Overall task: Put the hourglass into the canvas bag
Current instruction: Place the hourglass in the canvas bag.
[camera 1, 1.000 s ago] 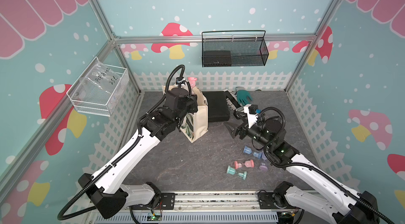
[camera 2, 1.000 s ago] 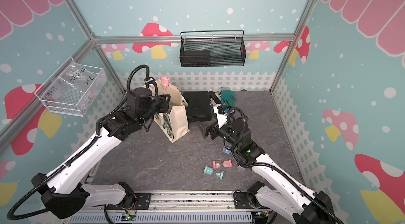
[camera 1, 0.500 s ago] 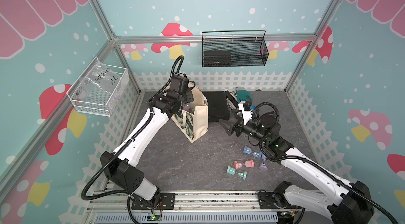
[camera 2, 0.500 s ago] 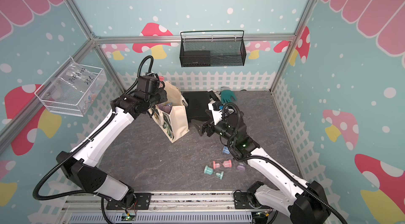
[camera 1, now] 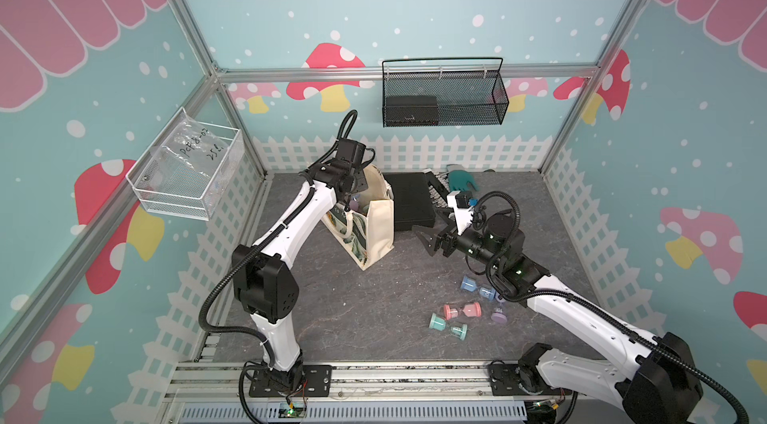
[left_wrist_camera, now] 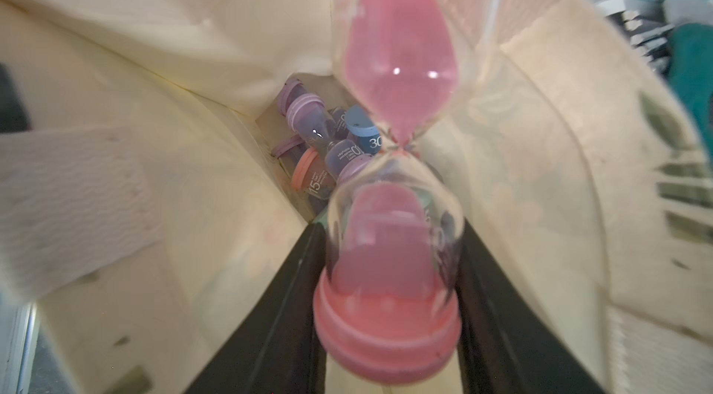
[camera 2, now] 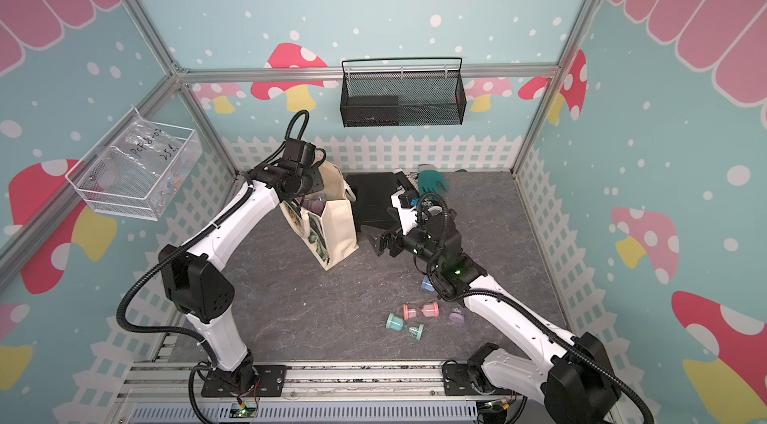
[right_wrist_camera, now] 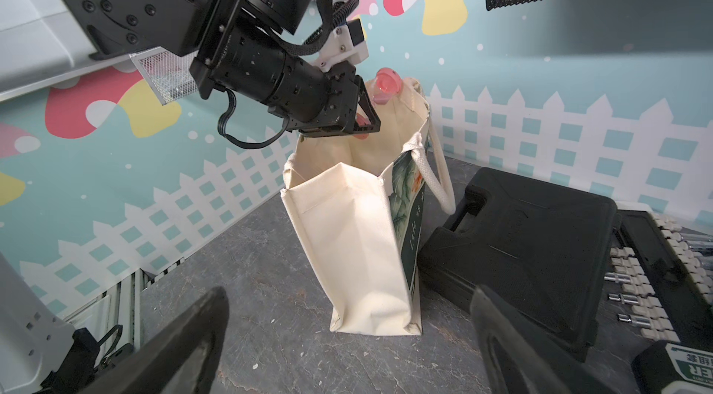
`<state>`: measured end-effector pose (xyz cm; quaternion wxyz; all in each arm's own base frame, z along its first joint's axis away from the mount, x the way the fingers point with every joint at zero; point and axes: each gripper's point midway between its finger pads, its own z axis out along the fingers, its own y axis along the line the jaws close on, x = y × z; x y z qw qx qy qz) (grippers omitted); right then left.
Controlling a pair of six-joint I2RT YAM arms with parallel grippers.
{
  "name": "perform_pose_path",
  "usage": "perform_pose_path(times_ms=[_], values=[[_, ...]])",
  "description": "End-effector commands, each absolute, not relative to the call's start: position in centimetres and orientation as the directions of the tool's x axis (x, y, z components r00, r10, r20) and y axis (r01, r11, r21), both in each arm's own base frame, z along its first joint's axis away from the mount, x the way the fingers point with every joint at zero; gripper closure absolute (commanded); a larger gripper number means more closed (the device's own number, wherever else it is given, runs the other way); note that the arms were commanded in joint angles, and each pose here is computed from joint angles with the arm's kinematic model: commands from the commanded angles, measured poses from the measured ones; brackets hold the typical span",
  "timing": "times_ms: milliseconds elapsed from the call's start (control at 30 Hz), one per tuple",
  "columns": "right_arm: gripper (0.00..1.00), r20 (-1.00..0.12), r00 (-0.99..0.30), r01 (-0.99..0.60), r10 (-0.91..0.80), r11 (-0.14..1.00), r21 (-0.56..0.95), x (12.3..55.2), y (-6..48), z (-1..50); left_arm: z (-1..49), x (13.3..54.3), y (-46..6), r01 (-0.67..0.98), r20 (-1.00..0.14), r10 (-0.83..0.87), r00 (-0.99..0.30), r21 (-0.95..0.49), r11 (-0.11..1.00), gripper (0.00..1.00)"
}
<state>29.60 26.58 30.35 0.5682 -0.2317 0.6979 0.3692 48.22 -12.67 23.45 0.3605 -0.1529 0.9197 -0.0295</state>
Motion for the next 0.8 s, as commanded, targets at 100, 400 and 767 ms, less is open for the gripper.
perform_pose_path(times_ms=[100, 400, 767], values=[[0.0, -0.966, -0.235, -0.736, 0.108, 0.63, 0.249, 30.3, 26.8, 30.8, 20.5, 49.0, -12.6, -0.274, -0.599, -0.296, -0.744, -0.131, 0.953, 0.74], [0.01, -0.963, -0.251, -0.723, 0.1, 0.642, 0.255, 30.6, 26.8, 29.9, 17.6, 48.9, -12.2, -0.289, -0.559, -0.284, -0.779, -0.083, 0.954, 0.57], [0.0, -0.961, -0.259, -0.701, 0.101, 0.664, 0.259, 30.8, 26.3, 29.4, 18.9, 48.7, -12.1, -0.276, -0.572, -0.282, -0.77, -0.1, 0.956, 0.47]])
